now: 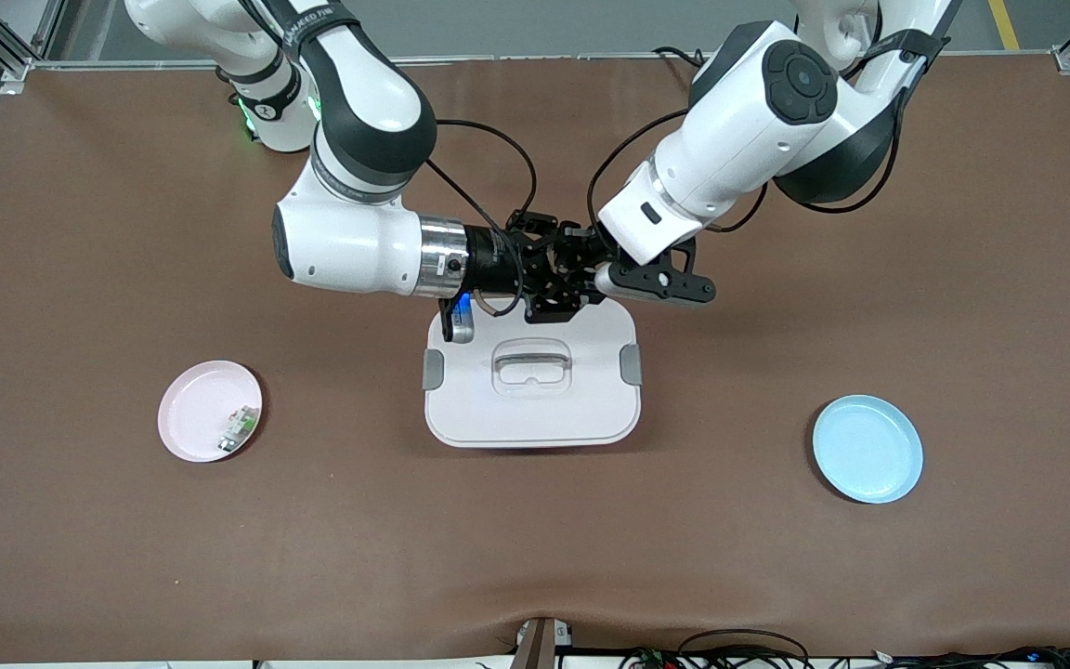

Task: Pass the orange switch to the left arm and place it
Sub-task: 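Hold the switch above the box while the left gripper reaches toward it, then grasp the switch with the left gripper and open the right gripper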

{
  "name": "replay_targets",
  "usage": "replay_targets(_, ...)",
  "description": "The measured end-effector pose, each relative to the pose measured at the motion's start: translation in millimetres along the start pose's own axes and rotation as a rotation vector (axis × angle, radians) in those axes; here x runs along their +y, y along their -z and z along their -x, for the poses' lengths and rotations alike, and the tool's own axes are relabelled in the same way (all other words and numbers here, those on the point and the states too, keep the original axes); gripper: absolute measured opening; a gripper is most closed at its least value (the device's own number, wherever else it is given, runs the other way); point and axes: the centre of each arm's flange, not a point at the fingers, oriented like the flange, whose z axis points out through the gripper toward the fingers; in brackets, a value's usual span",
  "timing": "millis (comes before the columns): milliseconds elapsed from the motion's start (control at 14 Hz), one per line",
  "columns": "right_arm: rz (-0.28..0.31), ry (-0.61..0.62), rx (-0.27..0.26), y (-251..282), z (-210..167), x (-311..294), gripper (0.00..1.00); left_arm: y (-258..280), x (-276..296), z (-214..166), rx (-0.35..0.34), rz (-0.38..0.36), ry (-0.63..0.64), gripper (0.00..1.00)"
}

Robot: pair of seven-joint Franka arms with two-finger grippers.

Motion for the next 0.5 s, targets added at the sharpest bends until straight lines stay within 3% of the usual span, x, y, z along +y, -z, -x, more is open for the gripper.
replay_targets(214,-0.002,-0.001,-0.003,0.7,0.7,-0.6,0.73,-0.4,0.5,0.7,-0.002,0.0,0.04,0.36)
replay_targets(500,0.001,0.0,-0.006,0.3,2.0,-0.3,0.73,1.4,0.5,1.2,-0.004,-0.003,0.044,0.35)
